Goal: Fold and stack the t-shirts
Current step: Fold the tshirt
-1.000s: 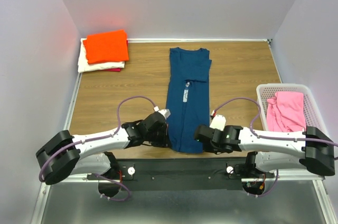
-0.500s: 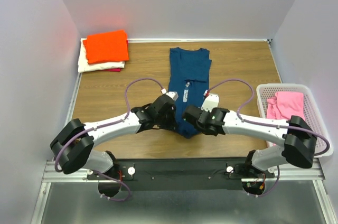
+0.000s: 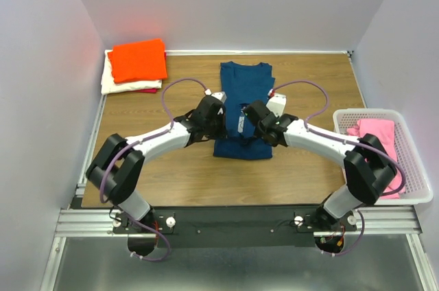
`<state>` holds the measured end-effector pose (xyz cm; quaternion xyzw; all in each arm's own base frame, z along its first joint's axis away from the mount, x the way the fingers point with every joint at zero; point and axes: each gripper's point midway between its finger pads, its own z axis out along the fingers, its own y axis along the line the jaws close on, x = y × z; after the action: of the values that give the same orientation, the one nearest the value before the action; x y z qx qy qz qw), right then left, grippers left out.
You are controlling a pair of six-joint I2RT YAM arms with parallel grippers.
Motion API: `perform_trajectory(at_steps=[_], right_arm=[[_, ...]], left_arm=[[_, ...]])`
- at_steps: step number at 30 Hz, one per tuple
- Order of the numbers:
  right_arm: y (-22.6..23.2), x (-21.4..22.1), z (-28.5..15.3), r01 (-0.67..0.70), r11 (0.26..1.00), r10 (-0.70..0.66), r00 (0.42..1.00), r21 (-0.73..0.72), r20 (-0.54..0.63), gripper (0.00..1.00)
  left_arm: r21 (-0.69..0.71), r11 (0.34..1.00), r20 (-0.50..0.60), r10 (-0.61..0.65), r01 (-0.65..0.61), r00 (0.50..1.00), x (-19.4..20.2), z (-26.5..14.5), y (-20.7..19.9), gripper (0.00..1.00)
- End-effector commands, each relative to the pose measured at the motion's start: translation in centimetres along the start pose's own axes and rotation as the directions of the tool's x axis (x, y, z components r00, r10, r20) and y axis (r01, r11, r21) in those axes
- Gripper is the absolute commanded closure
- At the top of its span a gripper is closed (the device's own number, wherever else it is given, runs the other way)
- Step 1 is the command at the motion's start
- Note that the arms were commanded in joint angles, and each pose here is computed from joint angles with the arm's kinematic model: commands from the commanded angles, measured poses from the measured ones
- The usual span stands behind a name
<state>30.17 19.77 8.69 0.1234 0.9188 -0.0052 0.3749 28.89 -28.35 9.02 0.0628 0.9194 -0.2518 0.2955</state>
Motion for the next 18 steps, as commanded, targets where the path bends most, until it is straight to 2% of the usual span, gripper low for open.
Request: perform_trajectory(at_steps=[1,9,18], right_arm=[[1.4,-2.2,1.9,-0.008,0.999,0.009,1.0,-0.035,0.022,1.0],[1.0,-4.2,5.1,-0.041,0.999,0.041,0.999,-0.019,0.01,1.0],[0.7,-5.5,7.0,-0.071,0.997,0.071,0.997,-0.019,-0.006,1.0]], left_arm=[[0.008,1.0,0.037,0.015,-0.015,0.999,-2.2,1.9,0.2,1.0],[-0.002,1.0,0.068,-0.013,0.014,0.998,-5.6,3.7,0.9,1.0],[0.002,0.998,0.072,-0.055,0.055,0.996,-7.5,4.7,1.2,1.0]])
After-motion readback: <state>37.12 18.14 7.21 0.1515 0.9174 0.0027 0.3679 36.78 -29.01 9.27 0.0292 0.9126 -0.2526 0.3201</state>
